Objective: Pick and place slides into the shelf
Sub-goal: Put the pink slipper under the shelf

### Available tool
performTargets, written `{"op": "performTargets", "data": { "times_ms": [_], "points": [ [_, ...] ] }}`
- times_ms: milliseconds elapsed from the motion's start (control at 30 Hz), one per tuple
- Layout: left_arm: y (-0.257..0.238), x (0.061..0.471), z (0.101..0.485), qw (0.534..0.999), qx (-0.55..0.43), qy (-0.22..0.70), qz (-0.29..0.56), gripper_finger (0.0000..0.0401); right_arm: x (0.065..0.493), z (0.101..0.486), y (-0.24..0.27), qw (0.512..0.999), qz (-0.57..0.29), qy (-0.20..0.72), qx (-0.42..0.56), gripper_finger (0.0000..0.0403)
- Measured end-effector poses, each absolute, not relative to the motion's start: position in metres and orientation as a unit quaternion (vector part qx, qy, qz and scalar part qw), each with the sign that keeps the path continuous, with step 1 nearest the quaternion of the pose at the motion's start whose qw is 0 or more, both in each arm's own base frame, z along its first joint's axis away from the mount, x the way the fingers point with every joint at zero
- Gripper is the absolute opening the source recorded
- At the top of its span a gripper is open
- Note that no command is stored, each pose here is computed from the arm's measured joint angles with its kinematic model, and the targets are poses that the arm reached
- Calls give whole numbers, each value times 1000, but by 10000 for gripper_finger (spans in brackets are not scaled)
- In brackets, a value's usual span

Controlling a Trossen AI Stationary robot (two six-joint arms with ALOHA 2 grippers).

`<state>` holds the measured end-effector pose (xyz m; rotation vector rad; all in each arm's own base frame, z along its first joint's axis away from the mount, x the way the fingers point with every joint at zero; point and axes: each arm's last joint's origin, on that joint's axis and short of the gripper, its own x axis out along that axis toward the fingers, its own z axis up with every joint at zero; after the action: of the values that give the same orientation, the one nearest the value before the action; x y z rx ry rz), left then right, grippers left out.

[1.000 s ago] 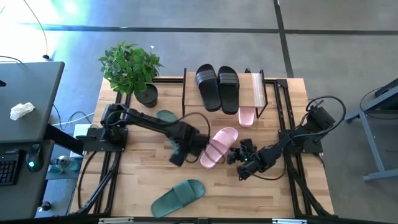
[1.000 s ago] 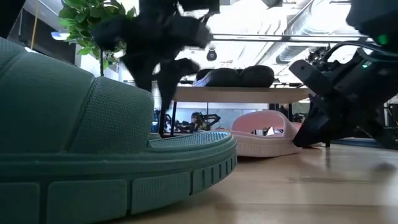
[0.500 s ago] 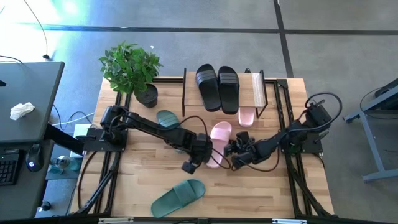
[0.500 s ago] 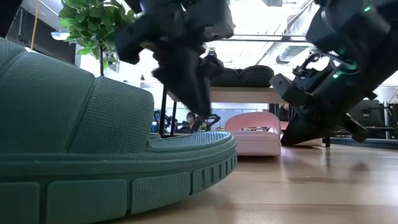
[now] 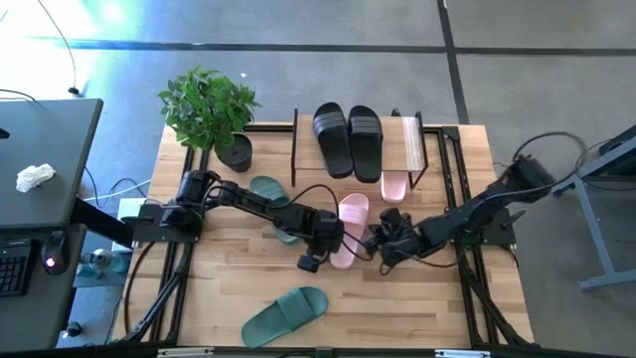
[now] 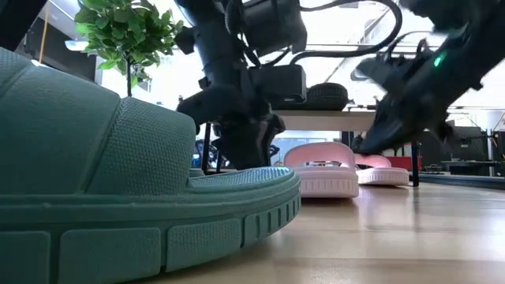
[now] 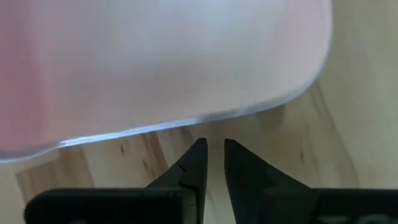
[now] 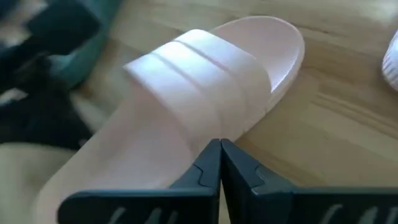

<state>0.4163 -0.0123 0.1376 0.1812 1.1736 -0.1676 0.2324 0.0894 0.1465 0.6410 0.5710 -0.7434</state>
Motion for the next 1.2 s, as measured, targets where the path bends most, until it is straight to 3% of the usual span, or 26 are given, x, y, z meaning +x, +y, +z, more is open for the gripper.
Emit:
{"op": "performTargets", "data": {
  "times_ms": [267,500,733,1000,1200],
  "points": [
    [-10,427,143,857,94,502,-70,35,207,201,115,891,-130,310,306,0],
    [2,427,143,857,95,504,-52,33,197,214,137,890,-53,317,322,0],
    [29,426,143,859,82,505,-22,33,206,229,147,923,67,343,160,0],
    [40,433,149,883,74,463,-17,26,222,220,153,920,84,367,105,7],
    [30,433,148,881,63,466,-52,16,231,208,159,909,62,404,78,78]
  ]
}}
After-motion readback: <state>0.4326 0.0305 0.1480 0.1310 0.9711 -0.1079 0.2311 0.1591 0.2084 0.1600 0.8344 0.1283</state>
